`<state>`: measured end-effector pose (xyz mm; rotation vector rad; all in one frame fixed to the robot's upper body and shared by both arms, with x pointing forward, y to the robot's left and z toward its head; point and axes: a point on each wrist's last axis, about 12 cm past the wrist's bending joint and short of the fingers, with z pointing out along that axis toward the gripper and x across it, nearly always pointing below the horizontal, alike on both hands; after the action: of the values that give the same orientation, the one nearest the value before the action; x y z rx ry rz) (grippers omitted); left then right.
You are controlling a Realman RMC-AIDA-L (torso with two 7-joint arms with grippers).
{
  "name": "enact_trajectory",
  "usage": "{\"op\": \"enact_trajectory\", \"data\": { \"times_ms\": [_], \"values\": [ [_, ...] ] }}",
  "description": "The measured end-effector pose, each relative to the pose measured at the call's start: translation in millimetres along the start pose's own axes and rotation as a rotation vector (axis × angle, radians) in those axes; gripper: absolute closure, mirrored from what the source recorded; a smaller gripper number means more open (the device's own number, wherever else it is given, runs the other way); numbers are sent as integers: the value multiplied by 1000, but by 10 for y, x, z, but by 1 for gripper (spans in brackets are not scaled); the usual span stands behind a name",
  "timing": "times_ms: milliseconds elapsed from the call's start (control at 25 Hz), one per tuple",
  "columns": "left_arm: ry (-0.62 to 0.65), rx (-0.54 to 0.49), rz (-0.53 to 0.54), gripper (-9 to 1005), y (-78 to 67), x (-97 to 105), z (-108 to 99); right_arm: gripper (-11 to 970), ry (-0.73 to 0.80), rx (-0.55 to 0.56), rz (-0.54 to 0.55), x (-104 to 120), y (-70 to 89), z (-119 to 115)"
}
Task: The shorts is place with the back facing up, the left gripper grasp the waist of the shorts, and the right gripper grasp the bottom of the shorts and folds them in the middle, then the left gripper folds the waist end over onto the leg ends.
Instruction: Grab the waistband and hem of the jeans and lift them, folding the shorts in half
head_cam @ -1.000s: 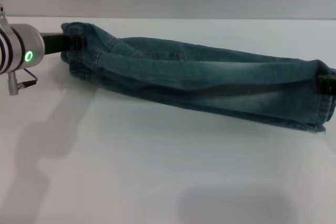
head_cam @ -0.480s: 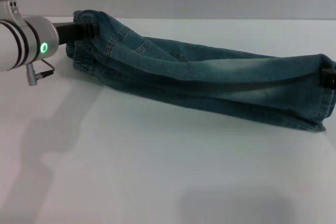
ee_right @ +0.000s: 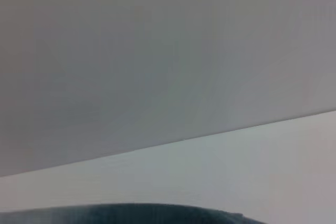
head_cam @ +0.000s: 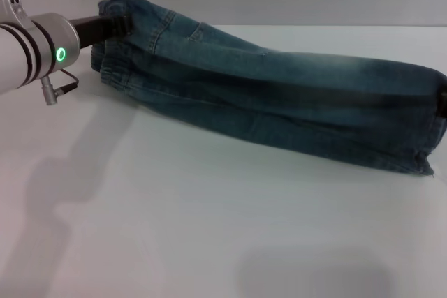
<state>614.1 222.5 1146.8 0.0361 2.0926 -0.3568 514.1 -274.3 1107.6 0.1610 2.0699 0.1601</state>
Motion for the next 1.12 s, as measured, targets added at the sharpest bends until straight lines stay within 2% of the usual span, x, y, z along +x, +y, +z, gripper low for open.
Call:
{"op": "enact_trajectory", "data": {
  "times_ms": [280,480,640,840,960,1080,1120],
  "values": [
    [7,9,-6,785,-42,17,144,912,-11,-3,8,14,-10,29],
    [-7,32,-13,787,-122,53,274,910,-37,-7,-1,9,-48,114],
    [4,57,55,788,-225,38,317,909,-18,4,-31,59,-84,174],
    [16,67,72,708,-274,20,337,908,-27,5,-40,129,-127,223],
    [28,68,74,661,-279,14,339,700,-40,6,-38,153,-156,225],
    [38,71,81,613,-286,-17,317,559,-51,5,-35,171,-170,223],
    [37,69,80,569,-273,-27,308,512,-55,2,-35,176,-168,223]
  ]
}}
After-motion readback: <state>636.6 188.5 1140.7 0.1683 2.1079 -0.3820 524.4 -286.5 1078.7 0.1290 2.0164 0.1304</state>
